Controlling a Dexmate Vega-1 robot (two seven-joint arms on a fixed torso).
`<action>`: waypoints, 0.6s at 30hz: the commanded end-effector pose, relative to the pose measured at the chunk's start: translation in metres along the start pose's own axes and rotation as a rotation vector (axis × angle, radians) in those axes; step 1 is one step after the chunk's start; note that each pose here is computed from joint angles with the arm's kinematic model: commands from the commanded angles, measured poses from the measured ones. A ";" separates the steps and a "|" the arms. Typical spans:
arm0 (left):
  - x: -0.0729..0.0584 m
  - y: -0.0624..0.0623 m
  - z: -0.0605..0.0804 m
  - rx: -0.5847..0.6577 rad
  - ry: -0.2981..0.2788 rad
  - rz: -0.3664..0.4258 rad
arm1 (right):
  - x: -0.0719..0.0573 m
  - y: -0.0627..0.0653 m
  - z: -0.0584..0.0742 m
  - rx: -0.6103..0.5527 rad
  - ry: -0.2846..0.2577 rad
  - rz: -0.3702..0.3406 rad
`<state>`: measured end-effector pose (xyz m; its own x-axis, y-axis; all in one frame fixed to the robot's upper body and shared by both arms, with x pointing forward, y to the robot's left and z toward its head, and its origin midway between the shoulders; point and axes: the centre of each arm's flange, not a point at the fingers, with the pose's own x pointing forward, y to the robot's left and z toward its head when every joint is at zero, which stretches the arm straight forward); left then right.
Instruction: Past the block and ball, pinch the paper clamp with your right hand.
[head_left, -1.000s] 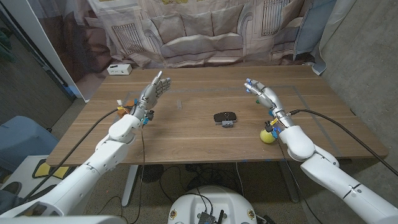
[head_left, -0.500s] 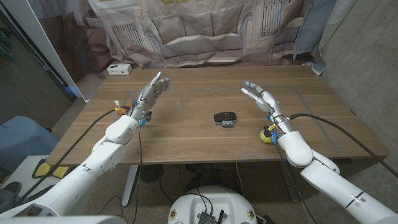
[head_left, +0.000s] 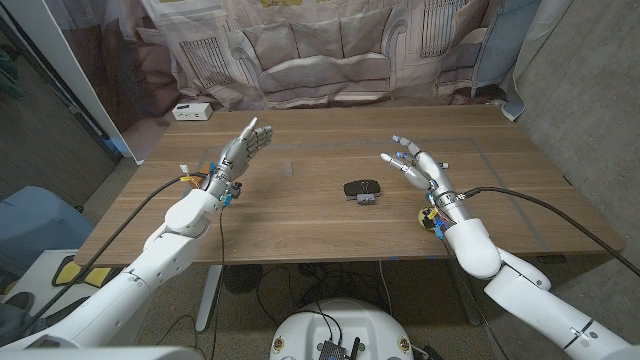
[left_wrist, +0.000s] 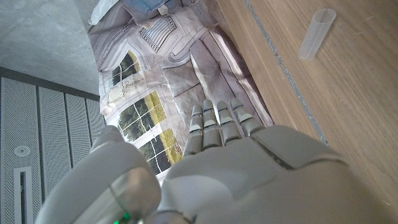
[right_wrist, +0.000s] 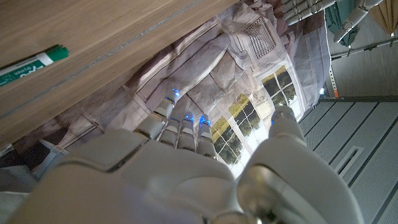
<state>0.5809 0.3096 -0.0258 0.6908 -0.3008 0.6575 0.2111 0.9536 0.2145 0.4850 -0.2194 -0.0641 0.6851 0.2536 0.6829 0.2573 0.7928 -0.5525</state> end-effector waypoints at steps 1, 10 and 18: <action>-0.008 -0.003 -0.001 -0.003 -0.022 -0.004 | -0.011 -0.007 0.017 -0.134 0.011 -0.006; -0.009 -0.009 -0.004 0.001 -0.011 -0.020 | -0.012 -0.008 0.028 -0.264 0.043 0.015; -0.012 -0.012 -0.011 -0.003 0.005 -0.022 | -0.009 -0.011 0.039 -0.392 0.081 0.064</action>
<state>0.5759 0.3053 -0.0357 0.6804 -0.3147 0.6618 0.2198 0.9491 0.2254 0.4596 -0.2135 -0.0546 0.7179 0.2447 0.6518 0.3934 0.6299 -0.6697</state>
